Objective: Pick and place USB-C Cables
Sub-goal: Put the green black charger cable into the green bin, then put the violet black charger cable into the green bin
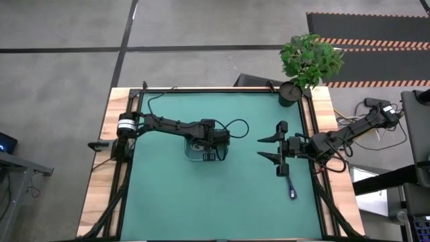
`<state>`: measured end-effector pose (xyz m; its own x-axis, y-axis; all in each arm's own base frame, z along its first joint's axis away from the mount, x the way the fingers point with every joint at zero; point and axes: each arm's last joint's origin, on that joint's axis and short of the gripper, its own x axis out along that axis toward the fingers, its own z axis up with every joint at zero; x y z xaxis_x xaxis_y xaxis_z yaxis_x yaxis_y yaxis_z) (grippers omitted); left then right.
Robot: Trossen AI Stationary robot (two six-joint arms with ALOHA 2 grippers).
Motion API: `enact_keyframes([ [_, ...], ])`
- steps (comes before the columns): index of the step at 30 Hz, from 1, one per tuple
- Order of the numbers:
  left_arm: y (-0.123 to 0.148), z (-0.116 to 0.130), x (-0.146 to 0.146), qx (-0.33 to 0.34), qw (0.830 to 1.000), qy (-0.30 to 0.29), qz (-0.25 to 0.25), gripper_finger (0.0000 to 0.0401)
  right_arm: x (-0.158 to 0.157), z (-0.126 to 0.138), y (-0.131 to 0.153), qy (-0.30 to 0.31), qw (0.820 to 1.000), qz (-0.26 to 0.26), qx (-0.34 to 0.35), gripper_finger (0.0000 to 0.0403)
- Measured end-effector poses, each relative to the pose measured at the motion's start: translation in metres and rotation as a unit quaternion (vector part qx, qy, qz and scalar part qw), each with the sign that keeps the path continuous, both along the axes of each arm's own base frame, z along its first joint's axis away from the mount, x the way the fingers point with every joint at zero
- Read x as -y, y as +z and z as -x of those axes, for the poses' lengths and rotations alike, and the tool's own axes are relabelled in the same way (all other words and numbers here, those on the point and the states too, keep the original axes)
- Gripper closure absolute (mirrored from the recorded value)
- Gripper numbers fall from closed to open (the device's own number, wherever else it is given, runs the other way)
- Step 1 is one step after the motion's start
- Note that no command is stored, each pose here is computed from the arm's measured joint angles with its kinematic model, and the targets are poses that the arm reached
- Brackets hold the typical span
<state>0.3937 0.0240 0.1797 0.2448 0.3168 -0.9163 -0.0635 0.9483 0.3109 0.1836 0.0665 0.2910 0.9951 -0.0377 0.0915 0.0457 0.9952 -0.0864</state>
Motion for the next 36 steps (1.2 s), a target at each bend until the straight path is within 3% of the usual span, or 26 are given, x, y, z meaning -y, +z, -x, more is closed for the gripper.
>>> enact_keyframes([
  [10, 0.003, 0.001, 0.000, 0.002, 1.000, 0.000, 0.000, 0.0269, 0.000, 0.000, -0.001, 0.000, 1.000, 0.001, -0.003, 0.0213],
  [17, 0.031, 0.008, 0.007, 0.034, 0.999, -0.009, -0.001, 0.0262, 0.000, 0.000, -0.001, 0.001, 1.000, -0.007, -0.005, 0.0213],
  [23, 0.070, 0.021, 0.023, 0.103, 0.995, 0.006, 0.014, 0.0262, 0.000, -0.001, -0.005, 0.004, 0.999, -0.035, -0.023, 0.0213],
  [28, 0.096, 0.029, 0.051, 0.178, 0.983, 0.000, 0.034, 0.0262, -0.002, -0.004, -0.014, 0.004, 0.996, -0.065, -0.057, 0.0213],
  [33, 0.105, 0.030, 0.097, 0.267, 0.961, -0.071, 0.017, 0.0262, -0.005, -0.010, -0.034, -0.002, 0.985, -0.118, -0.126, 0.0213],
  [36, 0.110, 0.032, 0.121, 0.313, 0.942, -0.124, 0.014, 0.0262, -0.007, -0.014, -0.049, -0.014, 0.968, -0.175, -0.179, 0.0213],
])
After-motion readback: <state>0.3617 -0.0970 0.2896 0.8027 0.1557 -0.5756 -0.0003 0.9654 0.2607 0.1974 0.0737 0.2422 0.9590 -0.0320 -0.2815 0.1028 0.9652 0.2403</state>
